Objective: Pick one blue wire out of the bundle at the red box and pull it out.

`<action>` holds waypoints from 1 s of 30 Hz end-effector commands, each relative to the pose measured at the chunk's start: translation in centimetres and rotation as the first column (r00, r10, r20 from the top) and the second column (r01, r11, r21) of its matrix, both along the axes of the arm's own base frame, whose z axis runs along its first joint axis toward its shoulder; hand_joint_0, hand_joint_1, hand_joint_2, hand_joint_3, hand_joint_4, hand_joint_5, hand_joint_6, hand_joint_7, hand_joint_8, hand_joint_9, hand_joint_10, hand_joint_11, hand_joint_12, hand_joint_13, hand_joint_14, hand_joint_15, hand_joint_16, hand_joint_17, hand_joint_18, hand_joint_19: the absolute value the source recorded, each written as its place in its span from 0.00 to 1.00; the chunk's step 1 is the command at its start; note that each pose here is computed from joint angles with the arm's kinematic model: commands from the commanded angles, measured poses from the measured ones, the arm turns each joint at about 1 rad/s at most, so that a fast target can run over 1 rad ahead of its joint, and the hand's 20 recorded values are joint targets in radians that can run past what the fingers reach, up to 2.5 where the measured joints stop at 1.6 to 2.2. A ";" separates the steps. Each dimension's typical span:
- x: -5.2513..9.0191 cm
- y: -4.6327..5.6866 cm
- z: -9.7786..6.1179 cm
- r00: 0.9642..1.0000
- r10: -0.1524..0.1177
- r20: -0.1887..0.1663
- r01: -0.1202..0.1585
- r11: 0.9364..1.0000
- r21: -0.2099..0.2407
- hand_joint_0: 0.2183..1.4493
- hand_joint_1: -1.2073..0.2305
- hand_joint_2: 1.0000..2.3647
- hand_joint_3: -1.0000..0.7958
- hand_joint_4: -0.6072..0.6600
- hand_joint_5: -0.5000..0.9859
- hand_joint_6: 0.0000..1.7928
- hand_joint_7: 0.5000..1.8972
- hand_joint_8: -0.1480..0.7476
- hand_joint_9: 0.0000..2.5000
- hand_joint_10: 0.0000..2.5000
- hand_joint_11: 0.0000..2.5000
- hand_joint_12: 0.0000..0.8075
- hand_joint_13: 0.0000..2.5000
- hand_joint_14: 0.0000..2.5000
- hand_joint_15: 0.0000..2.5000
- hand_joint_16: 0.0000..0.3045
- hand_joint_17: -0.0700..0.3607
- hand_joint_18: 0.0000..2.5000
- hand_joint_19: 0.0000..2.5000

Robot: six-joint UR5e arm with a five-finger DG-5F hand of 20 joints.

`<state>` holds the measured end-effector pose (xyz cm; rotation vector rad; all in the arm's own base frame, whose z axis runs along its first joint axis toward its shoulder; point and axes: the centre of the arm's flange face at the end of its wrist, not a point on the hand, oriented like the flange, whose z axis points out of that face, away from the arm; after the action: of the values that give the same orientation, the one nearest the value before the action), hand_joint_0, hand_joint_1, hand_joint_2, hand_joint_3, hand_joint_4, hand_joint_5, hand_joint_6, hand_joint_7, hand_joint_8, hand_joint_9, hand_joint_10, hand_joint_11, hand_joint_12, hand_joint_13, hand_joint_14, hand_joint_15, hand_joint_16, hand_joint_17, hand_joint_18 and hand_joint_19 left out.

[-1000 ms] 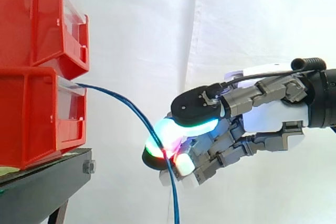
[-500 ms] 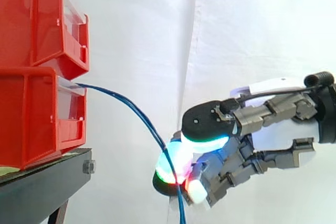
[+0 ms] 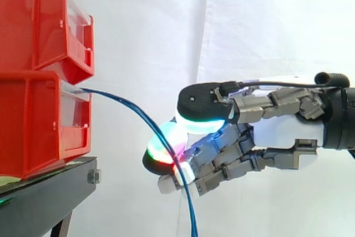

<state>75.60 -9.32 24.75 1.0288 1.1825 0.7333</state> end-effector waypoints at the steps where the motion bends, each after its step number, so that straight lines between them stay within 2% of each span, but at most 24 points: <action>1: 0.3 0.2 -0.7 1.000 -0.001 0.011 0.001 1.000 -0.001 0.26 0.38 0.01 0.39 0.71 0.28 0.28 0.47 0.46 0.35 0.01 0.18 0.46 0.20 0.01 0.13 0.20 0.49 0.13 0.20; 2: 0.4 0.2 -0.9 1.000 0.001 0.016 -0.001 1.000 -0.001 0.27 0.38 0.01 0.39 0.72 0.28 0.28 0.46 0.46 0.34 0.01 0.18 0.46 0.20 0.01 0.12 0.20 0.49 0.13 0.20; 3: 0.6 0.2 -1.8 1.000 0.002 0.011 -0.002 1.000 0.003 0.27 0.38 0.01 0.39 0.71 0.28 0.28 0.46 0.46 0.34 0.01 0.18 0.46 0.20 0.01 0.12 0.20 0.49 0.13 0.20; 6: 0.8 0.3 -1.7 1.000 0.004 0.023 -0.004 1.000 0.004 0.27 0.38 0.01 0.39 0.71 0.28 0.28 0.46 0.46 0.35 0.01 0.18 0.46 0.20 0.01 0.12 0.20 0.49 0.13 0.20; 8: 1.0 0.5 -2.5 0.999 0.006 0.033 -0.006 1.000 0.008 0.26 0.38 0.01 0.39 0.71 0.28 0.28 0.46 0.46 0.35 0.01 0.18 0.46 0.20 0.01 0.13 0.20 0.49 0.13 0.20; 10: 1.2 0.6 -2.5 0.999 0.006 0.043 -0.006 1.000 0.008 0.27 0.38 0.01 0.39 0.71 0.28 0.28 0.47 0.46 0.35 0.01 0.18 0.46 0.20 0.01 0.12 0.20 0.49 0.13 0.20; 14: 1.2 0.6 -2.7 0.999 0.006 0.042 -0.006 1.000 0.009 0.27 0.37 0.01 0.40 0.69 0.28 0.28 0.49 0.46 0.35 0.01 0.18 0.46 0.20 0.01 0.13 0.20 0.48 0.13 0.20; 17: 1.2 0.7 -2.7 0.999 0.007 0.041 -0.007 1.000 0.009 0.27 0.36 0.01 0.42 0.68 0.28 0.28 0.53 0.46 0.35 0.01 0.18 0.46 0.21 0.01 0.13 0.20 0.48 0.13 0.20; 20: 1.2 1.0 -2.7 0.999 0.010 0.039 -0.011 1.000 0.009 0.28 0.36 0.01 0.43 0.69 0.28 0.30 0.48 0.47 0.35 0.01 0.18 0.48 0.21 0.01 0.12 0.21 0.50 0.14 0.19; 21: 1.3 1.3 -2.7 0.999 0.015 0.038 -0.015 1.000 0.008 0.28 0.36 0.01 0.43 0.68 0.28 0.30 0.48 0.47 0.35 0.01 0.18 0.48 0.21 0.01 0.12 0.21 0.50 0.15 0.19; 30: 1.3 2.4 -2.8 0.999 0.035 0.036 -0.035 0.999 0.012 0.28 0.36 0.01 0.43 0.68 0.28 0.31 0.45 0.47 0.35 0.01 0.18 0.48 0.21 0.01 0.12 0.21 0.50 0.14 0.19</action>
<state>76.90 -7.32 22.08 1.0040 1.1643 0.7789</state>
